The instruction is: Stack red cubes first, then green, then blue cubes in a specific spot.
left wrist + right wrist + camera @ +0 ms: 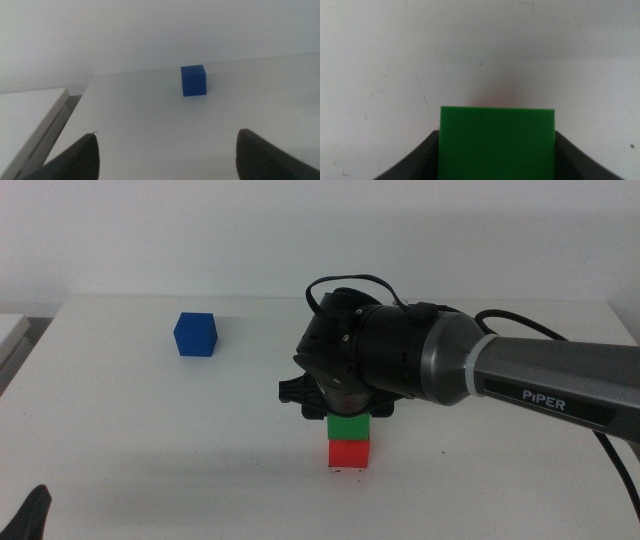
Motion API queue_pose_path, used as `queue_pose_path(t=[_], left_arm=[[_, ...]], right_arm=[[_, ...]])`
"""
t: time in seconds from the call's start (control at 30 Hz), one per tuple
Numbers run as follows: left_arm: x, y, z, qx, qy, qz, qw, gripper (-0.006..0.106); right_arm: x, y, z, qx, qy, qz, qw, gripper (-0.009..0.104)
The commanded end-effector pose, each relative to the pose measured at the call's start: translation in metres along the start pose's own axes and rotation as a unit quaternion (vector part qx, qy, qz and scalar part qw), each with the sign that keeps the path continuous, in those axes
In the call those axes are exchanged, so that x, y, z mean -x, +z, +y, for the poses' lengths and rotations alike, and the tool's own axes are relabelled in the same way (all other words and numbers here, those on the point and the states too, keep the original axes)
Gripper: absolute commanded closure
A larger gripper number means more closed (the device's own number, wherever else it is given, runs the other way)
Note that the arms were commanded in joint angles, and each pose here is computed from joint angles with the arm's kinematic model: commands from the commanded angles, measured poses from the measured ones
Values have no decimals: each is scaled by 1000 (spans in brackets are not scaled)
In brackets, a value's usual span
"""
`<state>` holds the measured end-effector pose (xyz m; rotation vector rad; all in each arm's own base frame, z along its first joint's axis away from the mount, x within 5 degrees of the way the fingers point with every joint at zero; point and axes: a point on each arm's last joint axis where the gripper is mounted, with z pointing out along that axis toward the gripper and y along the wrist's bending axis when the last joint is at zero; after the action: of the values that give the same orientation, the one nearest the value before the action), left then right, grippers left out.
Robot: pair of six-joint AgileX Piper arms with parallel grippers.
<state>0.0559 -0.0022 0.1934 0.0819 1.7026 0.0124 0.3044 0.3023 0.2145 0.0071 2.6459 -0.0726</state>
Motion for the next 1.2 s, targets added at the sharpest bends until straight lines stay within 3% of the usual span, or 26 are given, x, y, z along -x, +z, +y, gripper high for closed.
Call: queue_pose_path(t=[0.0,0.17,0.33,0.43,0.57,0.73,0.9,1.17], left_arm=[[1,0,0,0,-1,-8,1000,7],[1,0,0,0,-1,-8,1000,7],[1,0,0,0,-1,-8,1000,7],[1,0,0,0,-1,-8,1000,7],[1,0,0,0,-2,-8,1000,7],[1,0,0,0,0,-8,1000,7],[1,0,0,0,0,-8,1000,7],[1,0,0,0,0,-8,1000,7]], right_arm=[[-2,3,-1,-12,0,8,1000,92],[-3,3,-2,-19,5,11,1000,88],[-3,3,-2,-19,14,11,1000,67],[-3,3,-2,-19,14,11,1000,40],[-1,1,-2,-15,14,6,1000,17],[7,-59,-10,9,4,-48,999,14],[2,-152,-38,18,-70,-115,991,14],[-18,-248,-116,129,-161,-222,953,14]])
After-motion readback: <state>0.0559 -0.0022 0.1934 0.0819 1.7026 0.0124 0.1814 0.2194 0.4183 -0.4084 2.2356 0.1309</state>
